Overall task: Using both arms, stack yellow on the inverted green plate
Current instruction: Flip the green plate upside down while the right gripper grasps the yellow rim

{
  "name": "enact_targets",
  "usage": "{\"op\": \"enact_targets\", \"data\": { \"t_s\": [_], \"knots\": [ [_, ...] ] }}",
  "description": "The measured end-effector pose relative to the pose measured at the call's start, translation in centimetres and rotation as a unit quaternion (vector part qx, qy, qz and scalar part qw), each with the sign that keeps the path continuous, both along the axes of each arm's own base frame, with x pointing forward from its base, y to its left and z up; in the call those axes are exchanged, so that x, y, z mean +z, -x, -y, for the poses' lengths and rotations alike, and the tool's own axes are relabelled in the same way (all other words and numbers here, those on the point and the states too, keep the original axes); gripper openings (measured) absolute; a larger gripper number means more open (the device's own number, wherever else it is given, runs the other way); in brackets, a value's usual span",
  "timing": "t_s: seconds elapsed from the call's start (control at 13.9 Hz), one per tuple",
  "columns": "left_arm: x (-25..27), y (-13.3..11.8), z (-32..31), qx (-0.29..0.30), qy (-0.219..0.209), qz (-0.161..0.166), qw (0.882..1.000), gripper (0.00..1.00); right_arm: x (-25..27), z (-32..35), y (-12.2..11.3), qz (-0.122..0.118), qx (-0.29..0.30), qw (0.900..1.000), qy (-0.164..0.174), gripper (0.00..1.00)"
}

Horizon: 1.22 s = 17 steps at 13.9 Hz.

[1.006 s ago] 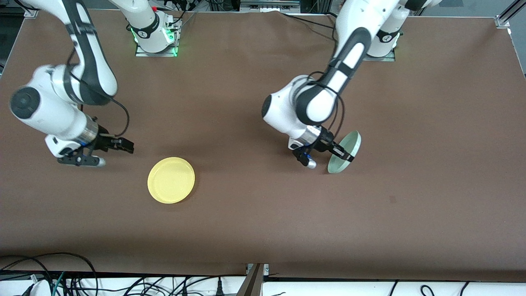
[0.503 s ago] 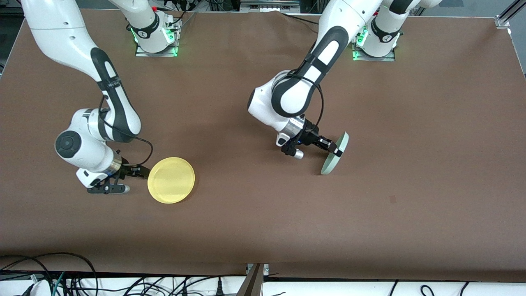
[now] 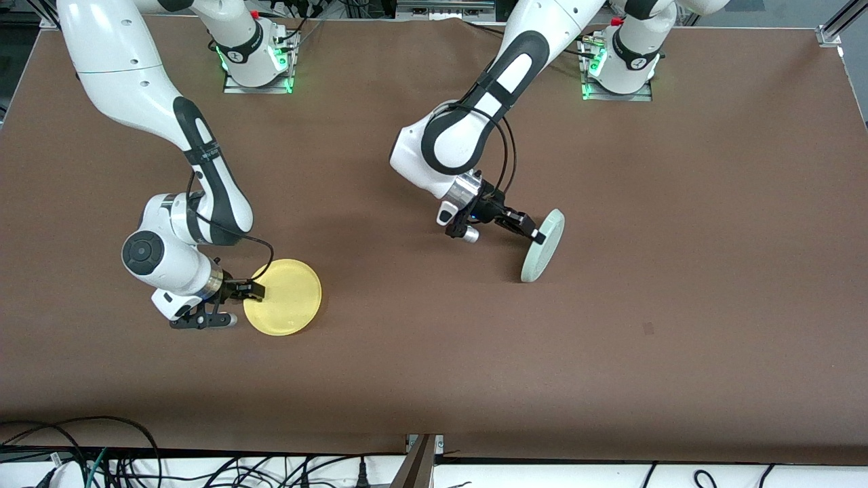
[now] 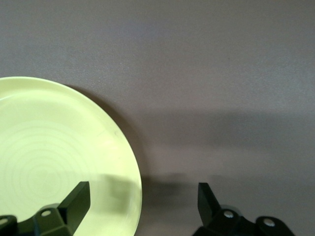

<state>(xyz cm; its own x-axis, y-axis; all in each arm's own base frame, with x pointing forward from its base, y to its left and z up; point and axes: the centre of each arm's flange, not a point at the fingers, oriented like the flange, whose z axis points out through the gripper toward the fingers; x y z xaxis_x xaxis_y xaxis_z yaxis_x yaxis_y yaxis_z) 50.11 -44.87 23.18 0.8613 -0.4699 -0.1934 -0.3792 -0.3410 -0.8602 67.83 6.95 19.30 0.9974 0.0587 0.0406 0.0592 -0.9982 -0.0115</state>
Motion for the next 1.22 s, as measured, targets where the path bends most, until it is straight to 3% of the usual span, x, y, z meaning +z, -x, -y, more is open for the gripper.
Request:
{"op": "enact_targets", "data": {
  "t_s": [0.14,0.29,0.57,0.72,1.01,1.15,1.22],
  "knots": [
    [-0.1,0.2,1.9,0.025,0.097,-0.037,0.994,0.39,-0.1,0.0,0.0,-0.001,-0.008,1.000,0.000,0.72],
    [-0.7,-0.4,3.2,0.054,0.186,-0.063,0.979,0.60,-0.5,0.0,0.1,-0.004,-0.019,1.000,0.000,0.49],
    [0.6,-2.9,4.8,0.109,0.365,-0.087,0.920,0.99,-0.5,-0.2,0.1,-0.005,-0.045,0.999,-0.007,0.06],
    [1.0,-4.3,4.7,0.133,0.426,-0.085,0.891,1.00,-0.3,-0.4,0.0,-0.002,-0.063,0.998,-0.009,0.05],
    [0.2,-6.6,2.9,0.190,0.485,-0.089,0.849,1.00,0.9,-1.4,-0.9,0.013,-0.110,0.994,-0.016,0.05],
    [1.5,-8.2,1.4,0.211,0.501,-0.081,0.836,1.00,2.2,-3.0,-1.7,0.027,-0.135,0.990,-0.031,0.03],
    [3.0,-8.9,0.3,0.222,0.495,-0.080,0.836,1.00,3.2,-4.0,-2.1,0.035,-0.149,0.987,-0.041,0.03]
  ]
}}
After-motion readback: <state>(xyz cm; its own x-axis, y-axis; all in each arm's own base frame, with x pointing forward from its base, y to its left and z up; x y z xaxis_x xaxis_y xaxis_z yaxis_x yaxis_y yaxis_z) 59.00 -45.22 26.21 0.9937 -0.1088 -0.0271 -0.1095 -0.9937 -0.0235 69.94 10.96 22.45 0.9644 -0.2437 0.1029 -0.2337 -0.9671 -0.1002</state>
